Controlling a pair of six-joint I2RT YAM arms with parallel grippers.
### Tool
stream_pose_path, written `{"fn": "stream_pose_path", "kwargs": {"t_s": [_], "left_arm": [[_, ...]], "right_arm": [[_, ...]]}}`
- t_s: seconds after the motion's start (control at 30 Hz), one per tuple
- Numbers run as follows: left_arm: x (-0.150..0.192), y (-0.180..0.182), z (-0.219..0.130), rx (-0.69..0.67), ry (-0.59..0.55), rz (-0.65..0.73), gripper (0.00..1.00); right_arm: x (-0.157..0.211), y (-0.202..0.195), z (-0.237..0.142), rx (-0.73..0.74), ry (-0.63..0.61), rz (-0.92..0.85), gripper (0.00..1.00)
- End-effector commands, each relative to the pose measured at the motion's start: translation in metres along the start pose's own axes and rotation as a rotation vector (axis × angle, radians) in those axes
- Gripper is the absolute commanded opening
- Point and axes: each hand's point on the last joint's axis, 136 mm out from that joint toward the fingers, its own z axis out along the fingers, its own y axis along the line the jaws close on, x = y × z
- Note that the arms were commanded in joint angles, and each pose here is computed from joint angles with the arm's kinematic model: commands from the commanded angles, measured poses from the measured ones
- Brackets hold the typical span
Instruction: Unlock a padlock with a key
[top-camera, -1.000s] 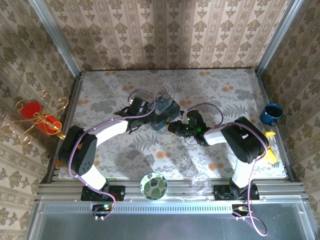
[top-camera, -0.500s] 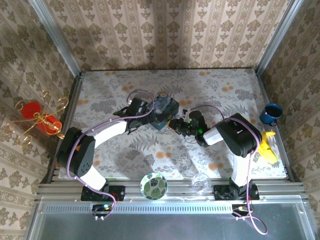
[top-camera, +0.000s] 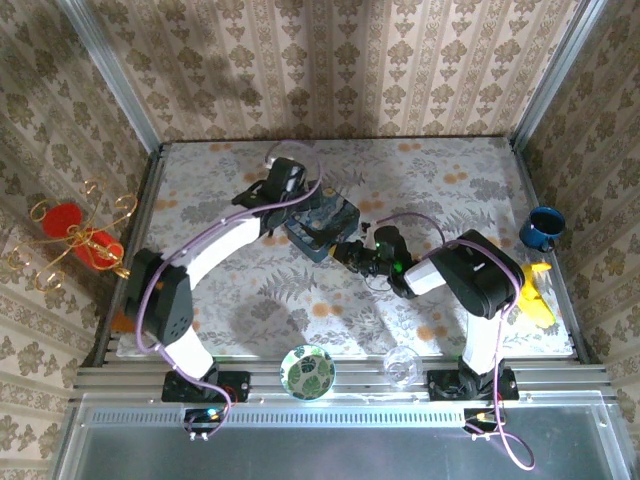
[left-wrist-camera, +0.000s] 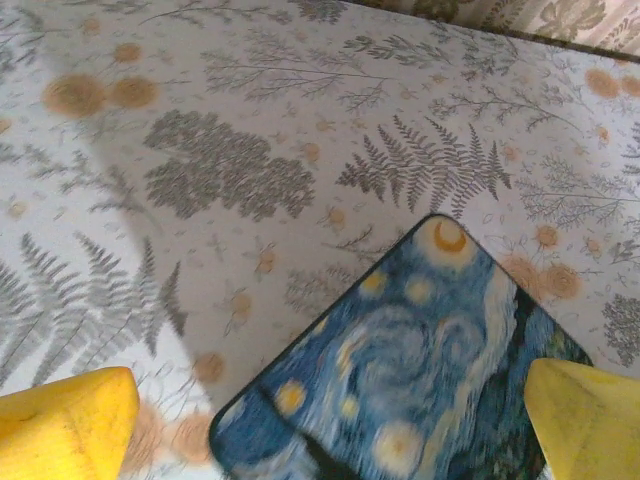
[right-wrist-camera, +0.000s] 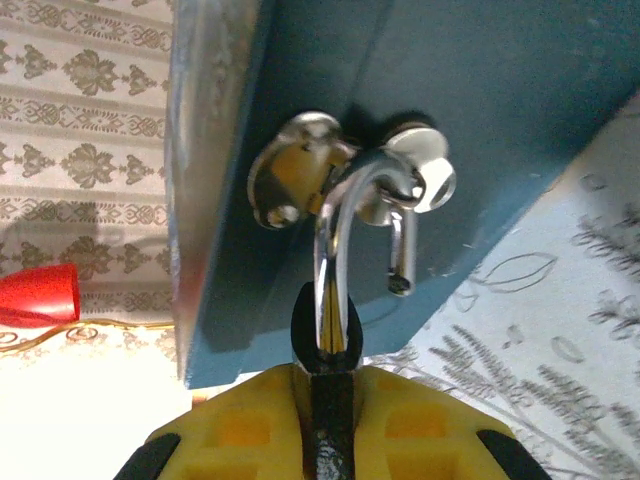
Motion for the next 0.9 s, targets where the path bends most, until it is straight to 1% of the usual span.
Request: {"fn": "stream_pose_path", "kwargs": {"t_s": [0.0,0.17,0.3,0.37,0.47,0.53,0.73,0.87], "left_arm": [[0.007,-0.008,0.029,-0.040,0.042,0.120,1.00],[0.001,-0.014,0.064,-0.179,0.066,0.229,1.00],[-0.004,-0.025,0.079,-0.247,0.079,0.341,1.00],[-0.005,-0.035,0.083,-0.233,0.085,0.365,1.00],[0.000,-0.053,0.090,-0.143,0.098,0.352,1.00],[0.005,-0.057,0.096,-0.116,0.115,0.348,1.00],[0.030,-0.050,0.113,-0.141,0.224,0.353,1.00],[0.047,-0.046,0.120,-0.144,0.269,0.355,1.00]], "right_arm": [[-0.001,0.011,-0.004,-0.012,-0.023,-0.027,0.00],[-0.001,0.014,-0.004,-0.020,-0.028,-0.024,0.00],[0.001,0.016,-0.005,-0.022,-0.026,-0.026,0.00],[0.003,0.016,-0.005,-0.018,-0.024,-0.027,0.00],[0.006,0.016,-0.005,-0.012,-0.024,-0.030,0.00],[0.007,0.015,-0.004,-0.010,-0.025,-0.029,0.00],[0.008,0.013,-0.002,-0.012,-0.028,-0.020,0.00],[0.005,0.010,-0.003,-0.009,-0.037,-0.019,0.00]]}}
